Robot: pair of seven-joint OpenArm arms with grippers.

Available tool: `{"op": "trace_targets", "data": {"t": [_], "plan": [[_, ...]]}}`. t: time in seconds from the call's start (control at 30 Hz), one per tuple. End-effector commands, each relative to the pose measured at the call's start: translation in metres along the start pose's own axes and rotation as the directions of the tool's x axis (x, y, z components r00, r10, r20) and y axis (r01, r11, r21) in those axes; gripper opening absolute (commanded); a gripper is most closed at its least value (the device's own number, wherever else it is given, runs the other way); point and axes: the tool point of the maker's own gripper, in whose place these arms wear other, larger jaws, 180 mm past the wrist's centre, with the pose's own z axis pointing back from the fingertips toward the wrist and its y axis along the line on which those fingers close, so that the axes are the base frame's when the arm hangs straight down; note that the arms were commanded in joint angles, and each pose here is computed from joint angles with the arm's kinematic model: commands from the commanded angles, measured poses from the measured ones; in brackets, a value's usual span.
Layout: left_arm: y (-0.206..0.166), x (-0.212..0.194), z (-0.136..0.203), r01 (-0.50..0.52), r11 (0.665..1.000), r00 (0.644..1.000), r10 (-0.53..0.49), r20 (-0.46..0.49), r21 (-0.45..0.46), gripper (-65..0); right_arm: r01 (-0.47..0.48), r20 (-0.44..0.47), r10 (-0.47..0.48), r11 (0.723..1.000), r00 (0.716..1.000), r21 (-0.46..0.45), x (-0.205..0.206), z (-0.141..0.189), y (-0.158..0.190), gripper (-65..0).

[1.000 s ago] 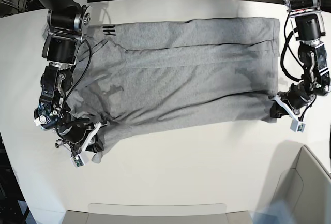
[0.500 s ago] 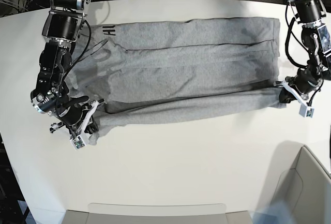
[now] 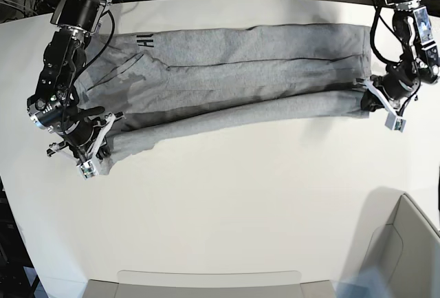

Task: Fold the T-shirt properly
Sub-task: 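Lift the hem with both grippers and fold it toward the collar fold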

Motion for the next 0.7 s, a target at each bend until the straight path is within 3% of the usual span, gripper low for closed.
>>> {"op": "trace_targets", "data": {"t": [0.0,0.17,0.3,0.37,0.53,0.67], "plan": [[0.003,0.015,0.007,0.018,1.000,0.999,-0.018,0.045,0.009,-65.0,-0.015,0.047,0.016,1.000,0.999,-0.017,0.013,0.006,-0.007,-65.0],[-0.004,0.004,0.011,0.033,0.999,0.999,-0.033,0.030,0.003,-65.0,-0.028,0.039,0.029,0.999,0.999,-0.023,0.004,0.014,0.000,-65.0],[-0.011,0.005,0.017,0.065,0.998,0.998,-0.065,0.019,0.004,-65.0,-0.010,0.044,0.012,0.998,0.999,-0.061,0.000,0.023,-0.015,-65.0],[-0.011,0.002,0.018,0.075,0.997,0.997,-0.075,-0.014,0.006,-65.0,-0.042,0.016,0.043,0.997,0.999,-0.058,-0.005,0.027,-0.018,-65.0],[0.002,-0.002,0.027,0.052,0.998,0.998,-0.051,-0.034,0.040,-65.0,-0.008,-0.044,0.002,0.990,0.999,-0.139,-0.015,0.042,-0.045,-65.0],[0.001,-0.017,0.028,0.047,0.998,0.997,-0.044,-0.064,0.037,-65.0,-0.006,-0.059,-0.002,0.990,0.998,-0.144,-0.025,0.046,-0.043,-65.0]]}}
